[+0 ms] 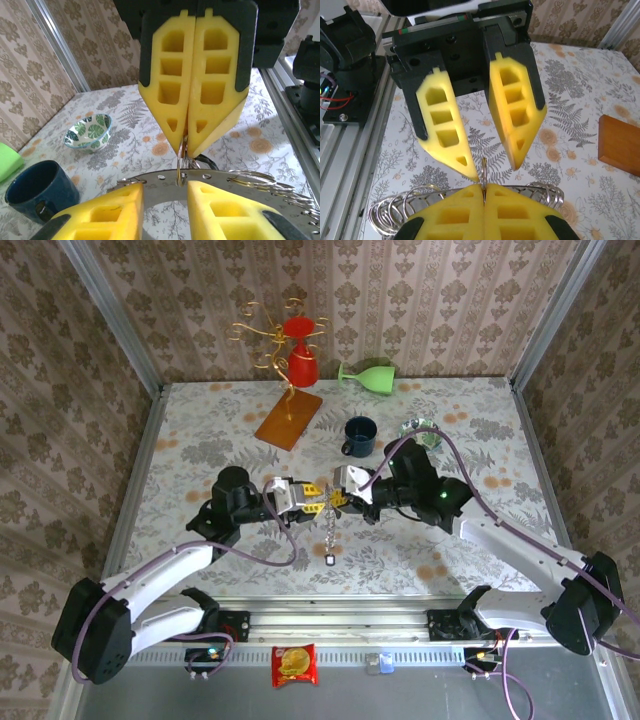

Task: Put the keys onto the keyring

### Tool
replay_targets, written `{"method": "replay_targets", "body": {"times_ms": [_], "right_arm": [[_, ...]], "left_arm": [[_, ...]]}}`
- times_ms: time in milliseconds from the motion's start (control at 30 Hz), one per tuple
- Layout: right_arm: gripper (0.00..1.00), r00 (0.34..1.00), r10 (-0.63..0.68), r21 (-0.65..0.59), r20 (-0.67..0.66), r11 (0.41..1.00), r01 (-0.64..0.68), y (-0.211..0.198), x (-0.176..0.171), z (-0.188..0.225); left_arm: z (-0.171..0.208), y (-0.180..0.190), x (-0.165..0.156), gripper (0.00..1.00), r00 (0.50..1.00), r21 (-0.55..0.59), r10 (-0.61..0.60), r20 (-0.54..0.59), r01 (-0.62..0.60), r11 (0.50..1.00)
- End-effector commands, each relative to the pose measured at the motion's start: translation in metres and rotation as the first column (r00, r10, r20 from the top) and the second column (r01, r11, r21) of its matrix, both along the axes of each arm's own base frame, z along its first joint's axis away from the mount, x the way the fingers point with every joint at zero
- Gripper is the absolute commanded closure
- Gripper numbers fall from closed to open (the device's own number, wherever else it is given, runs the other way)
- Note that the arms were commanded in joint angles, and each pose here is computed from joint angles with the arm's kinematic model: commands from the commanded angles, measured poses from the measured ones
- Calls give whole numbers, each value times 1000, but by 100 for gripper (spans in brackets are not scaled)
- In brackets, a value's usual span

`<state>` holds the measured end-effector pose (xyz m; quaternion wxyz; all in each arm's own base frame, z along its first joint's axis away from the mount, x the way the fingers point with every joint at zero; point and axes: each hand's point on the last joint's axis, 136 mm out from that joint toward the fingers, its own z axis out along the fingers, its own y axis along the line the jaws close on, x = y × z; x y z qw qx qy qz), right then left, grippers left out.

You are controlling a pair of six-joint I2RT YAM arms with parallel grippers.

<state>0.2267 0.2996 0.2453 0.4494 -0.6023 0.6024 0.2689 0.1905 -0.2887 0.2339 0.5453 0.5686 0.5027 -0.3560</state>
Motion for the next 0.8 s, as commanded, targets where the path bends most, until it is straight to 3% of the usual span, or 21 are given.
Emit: {"method": "replay_targets", "body": {"times_ms": [0,200,333,433,467,533,567,767], "right_arm": [[100,999,33,-87,43,996,-29,1,-3,-1],[100,996,42,-195,84,980,-25,5,1,-9],[100,995,65,-214,81,976,-47,8,-3,-9],[100,996,72,-184,59,981,-60,13,-6,-6],[100,998,54,-157,44,986,-47,13,-5,-2],[79,1000,12,-82,-11,997,-13,8,-1,4],[74,999,-3,-56,-34,998,1,5,1,4],[71,996,-33,-6,-85,999,33,-6,-1,-4]], "left_arm": [[6,-2,-2,74,999,38,-21,45,20,999],[12,-4,-5,76,998,28,-47,49,46,999],[13,-5,-6,86,997,31,-54,49,52,998],[12,-6,-7,100,997,35,-65,48,63,997],[12,-6,-7,100,997,34,-65,47,64,997],[12,-5,-7,100,997,29,-65,44,64,998],[12,-5,-8,100,997,21,-62,46,61,998],[13,-5,-13,100,995,-21,-76,64,77,997]]}}
